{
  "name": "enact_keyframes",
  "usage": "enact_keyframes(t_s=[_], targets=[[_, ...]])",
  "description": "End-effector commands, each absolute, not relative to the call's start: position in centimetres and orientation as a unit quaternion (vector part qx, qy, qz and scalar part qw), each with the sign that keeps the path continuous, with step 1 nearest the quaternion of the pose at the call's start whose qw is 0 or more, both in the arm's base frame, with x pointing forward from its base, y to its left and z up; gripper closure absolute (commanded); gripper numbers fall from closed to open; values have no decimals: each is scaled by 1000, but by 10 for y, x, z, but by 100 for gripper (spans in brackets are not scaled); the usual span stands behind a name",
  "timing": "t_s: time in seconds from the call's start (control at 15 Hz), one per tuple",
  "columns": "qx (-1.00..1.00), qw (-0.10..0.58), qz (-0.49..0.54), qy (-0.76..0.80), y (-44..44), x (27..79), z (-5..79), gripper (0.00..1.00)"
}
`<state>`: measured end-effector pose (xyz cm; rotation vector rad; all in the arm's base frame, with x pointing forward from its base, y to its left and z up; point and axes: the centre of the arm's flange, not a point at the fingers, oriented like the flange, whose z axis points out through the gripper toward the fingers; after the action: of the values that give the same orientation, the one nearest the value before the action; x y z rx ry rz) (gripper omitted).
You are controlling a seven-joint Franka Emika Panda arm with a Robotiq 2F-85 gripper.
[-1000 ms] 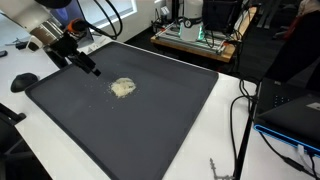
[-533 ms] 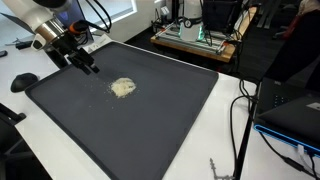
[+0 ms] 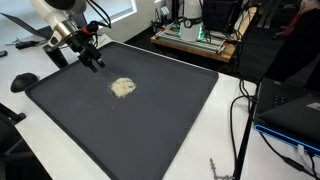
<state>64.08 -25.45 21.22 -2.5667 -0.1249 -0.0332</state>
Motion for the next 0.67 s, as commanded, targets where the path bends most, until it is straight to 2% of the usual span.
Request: enact_keyframes(t_s=[0.0, 0.27, 0.6], targets=[[-955, 281, -65, -64, -239, 577, 210, 0], [-953, 268, -125, -63, -230, 543, 209, 0], [-960, 203, -183, -59, -211, 502, 216, 0]])
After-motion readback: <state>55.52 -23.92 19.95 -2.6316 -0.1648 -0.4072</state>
